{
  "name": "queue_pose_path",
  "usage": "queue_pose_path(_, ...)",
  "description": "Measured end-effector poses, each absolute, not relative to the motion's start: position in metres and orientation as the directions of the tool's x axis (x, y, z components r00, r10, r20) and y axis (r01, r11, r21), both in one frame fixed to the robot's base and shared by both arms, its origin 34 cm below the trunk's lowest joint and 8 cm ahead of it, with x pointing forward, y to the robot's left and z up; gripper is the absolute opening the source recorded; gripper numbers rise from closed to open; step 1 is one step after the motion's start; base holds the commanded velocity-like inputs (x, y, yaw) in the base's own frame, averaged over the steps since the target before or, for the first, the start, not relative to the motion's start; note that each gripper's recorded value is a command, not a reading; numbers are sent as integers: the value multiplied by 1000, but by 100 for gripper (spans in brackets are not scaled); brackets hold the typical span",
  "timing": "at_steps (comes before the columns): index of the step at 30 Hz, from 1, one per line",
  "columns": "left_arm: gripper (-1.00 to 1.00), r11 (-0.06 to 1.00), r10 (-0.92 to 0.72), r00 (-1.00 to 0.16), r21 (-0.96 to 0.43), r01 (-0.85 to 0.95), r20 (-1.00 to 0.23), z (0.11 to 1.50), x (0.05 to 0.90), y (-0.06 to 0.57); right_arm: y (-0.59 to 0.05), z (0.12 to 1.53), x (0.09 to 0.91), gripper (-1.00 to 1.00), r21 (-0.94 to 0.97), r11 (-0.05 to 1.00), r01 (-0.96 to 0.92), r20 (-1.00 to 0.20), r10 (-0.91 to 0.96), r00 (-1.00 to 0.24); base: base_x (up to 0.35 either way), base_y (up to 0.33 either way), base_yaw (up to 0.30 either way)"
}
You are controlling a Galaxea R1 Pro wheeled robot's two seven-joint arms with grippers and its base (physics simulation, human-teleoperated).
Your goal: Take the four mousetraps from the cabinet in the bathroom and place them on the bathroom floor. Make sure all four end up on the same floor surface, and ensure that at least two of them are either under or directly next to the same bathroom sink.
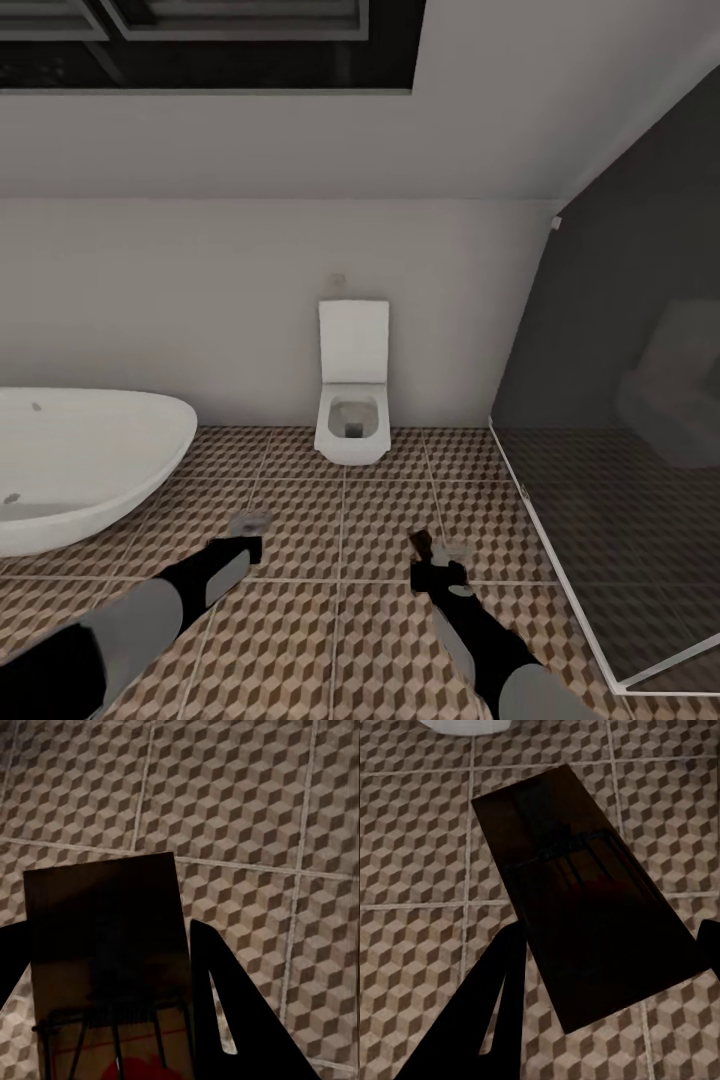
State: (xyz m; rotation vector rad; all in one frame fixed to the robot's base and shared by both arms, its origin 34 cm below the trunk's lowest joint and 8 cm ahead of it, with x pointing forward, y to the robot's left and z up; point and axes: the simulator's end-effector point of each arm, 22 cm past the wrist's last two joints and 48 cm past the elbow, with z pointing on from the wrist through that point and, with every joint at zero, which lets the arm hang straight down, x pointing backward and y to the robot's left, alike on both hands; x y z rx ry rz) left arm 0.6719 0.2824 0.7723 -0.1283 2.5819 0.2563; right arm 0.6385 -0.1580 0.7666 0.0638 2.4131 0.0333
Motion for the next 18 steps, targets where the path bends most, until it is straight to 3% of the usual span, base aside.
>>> queue_pose_path(6, -100, 986, 37, -706, 141, -89, -707, 805, 716, 271, -156, 778, 649, -100, 44, 998, 35, -684, 56, -727, 0, 0, 0)
queue_pose_path(18, -100, 990, 91, -661, 138, -19, -745, 814, 727, 252, -165, 803, 672, -100, 24, 999, 23, -737, 34, -675, 0, 0, 0)
